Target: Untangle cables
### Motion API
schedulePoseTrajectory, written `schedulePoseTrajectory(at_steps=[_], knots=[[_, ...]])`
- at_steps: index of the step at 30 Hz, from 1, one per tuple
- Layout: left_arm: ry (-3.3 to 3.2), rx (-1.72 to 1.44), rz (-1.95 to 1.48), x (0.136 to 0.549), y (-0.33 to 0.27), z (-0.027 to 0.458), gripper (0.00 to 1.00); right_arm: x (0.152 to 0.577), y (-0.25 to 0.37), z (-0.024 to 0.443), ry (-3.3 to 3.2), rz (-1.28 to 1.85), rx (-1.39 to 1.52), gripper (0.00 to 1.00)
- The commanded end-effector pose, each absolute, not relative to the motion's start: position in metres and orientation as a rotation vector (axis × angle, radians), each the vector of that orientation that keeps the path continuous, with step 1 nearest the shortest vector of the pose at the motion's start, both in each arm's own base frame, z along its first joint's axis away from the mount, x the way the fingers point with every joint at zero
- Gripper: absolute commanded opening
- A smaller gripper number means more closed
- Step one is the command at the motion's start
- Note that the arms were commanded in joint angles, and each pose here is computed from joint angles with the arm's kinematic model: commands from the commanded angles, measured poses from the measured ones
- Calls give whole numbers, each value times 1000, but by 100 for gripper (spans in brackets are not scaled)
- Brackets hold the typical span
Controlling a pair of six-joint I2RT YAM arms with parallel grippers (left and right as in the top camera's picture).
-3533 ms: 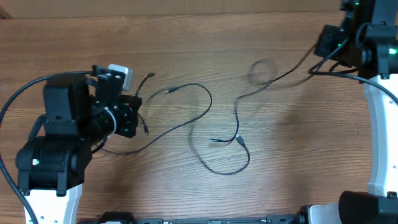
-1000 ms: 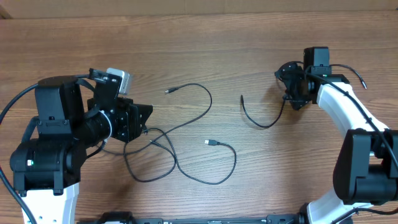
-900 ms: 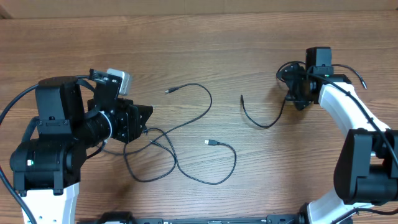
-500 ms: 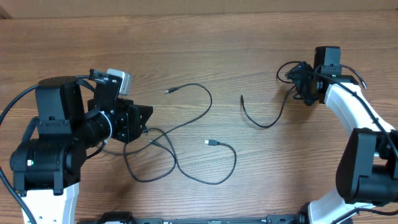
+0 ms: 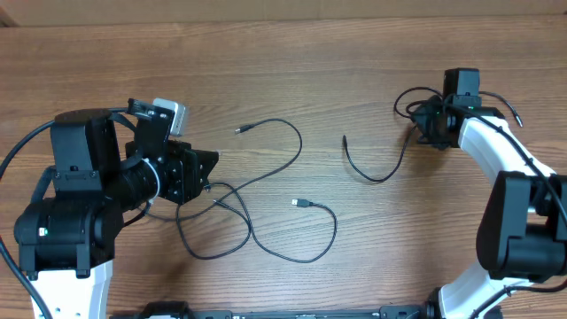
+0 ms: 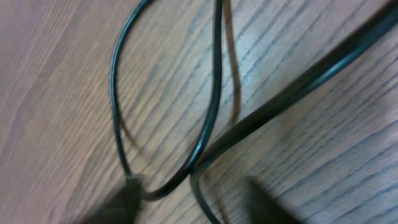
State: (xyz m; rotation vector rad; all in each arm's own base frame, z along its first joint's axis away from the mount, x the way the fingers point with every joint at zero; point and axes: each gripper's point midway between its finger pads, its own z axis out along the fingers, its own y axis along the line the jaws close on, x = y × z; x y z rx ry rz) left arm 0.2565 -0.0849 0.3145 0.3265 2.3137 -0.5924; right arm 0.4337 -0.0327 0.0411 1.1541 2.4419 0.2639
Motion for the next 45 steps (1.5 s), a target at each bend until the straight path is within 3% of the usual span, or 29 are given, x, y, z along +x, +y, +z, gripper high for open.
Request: schedulePoseTrajectory(at_steps=[1,11,17,24,32,35,40,45], knots=[[2285,338,-605,255,-87,324,54,435,-37,37,2432,243,1156,4],[2301,334,-609,253,-87,321,54,462,-30,60,2362,379,1101,4],[2307,331,-608,252,-86,320,53,479,-59,90,2290,365,1105,4],[2312,311,-622,252,-87,320,54,470,-150,111,2159,283,1248,4],[2325,248,-650,252,-87,321,55,412,-296,127,1984,80,1372,4],[2324,231,-656,253,-87,322,55,393,-322,128,1933,66,1428,4],[2313,191,-670,257,-87,325,55,392,-324,132,1918,169,1417,4],[2309,193,-668,257,-87,326,55,410,-288,128,1993,285,1358,7]])
